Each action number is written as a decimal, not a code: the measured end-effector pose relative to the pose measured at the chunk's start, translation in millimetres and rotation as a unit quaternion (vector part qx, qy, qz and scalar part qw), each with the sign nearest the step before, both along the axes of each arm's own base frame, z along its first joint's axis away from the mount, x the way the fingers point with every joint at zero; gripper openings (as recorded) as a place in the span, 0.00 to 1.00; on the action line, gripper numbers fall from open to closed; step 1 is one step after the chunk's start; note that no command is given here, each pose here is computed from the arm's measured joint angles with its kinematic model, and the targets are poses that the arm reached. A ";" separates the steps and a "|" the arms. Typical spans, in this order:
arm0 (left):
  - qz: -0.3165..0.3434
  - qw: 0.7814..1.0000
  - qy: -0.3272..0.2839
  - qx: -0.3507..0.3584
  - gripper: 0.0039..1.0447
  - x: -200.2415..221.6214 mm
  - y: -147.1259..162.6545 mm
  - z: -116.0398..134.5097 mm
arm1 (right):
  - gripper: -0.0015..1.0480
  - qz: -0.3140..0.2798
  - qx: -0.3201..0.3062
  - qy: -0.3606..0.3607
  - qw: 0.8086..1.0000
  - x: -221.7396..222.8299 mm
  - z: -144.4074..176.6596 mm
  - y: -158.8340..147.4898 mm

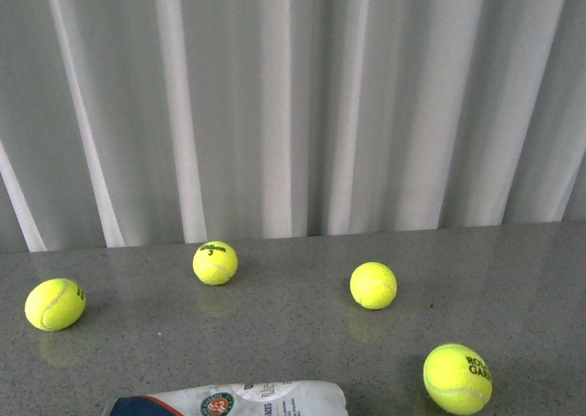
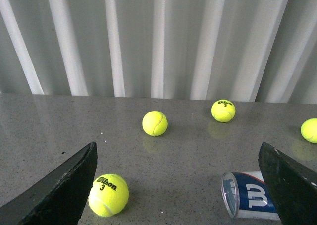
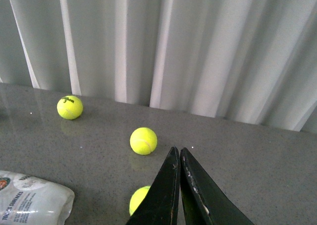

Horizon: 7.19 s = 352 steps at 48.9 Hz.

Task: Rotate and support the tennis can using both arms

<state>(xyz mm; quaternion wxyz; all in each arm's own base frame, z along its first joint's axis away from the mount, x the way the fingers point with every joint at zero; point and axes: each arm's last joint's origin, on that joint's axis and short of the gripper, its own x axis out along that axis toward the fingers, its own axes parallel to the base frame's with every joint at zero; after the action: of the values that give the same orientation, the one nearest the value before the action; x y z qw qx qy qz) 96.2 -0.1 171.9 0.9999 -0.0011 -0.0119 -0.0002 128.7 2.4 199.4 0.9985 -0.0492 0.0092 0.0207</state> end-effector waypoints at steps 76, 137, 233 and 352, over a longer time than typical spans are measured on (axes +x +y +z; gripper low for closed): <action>0.000 1.000 0.000 0.000 0.94 0.0 0.0 0.0 | 0.03 -0.021 0.043 -0.009 0.999 -31.0 -34.7 -2.3; -0.248 0.874 0.415 0.048 0.94 219.3 -59.6 21.9 | 0.93 -0.021 0.044 -0.010 0.999 -31.0 -34.6 -2.3; -0.345 0.846 0.406 -0.020 0.03 217.2 -114.5 57.1 | 0.93 -0.021 0.044 -0.010 0.999 -31.0 -34.6 -2.3; -0.522 0.452 0.333 0.643 0.33 246.2 -207.0 71.2 | 0.93 -0.021 0.044 -0.010 0.999 -31.0 -34.6 -2.3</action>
<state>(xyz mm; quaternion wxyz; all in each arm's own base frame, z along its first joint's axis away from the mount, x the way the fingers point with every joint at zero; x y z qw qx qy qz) 342.4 -207.1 243.2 0.4564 0.6357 0.3281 -0.5290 97.7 0.1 164.9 1.0000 -0.0049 -0.0007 -0.0002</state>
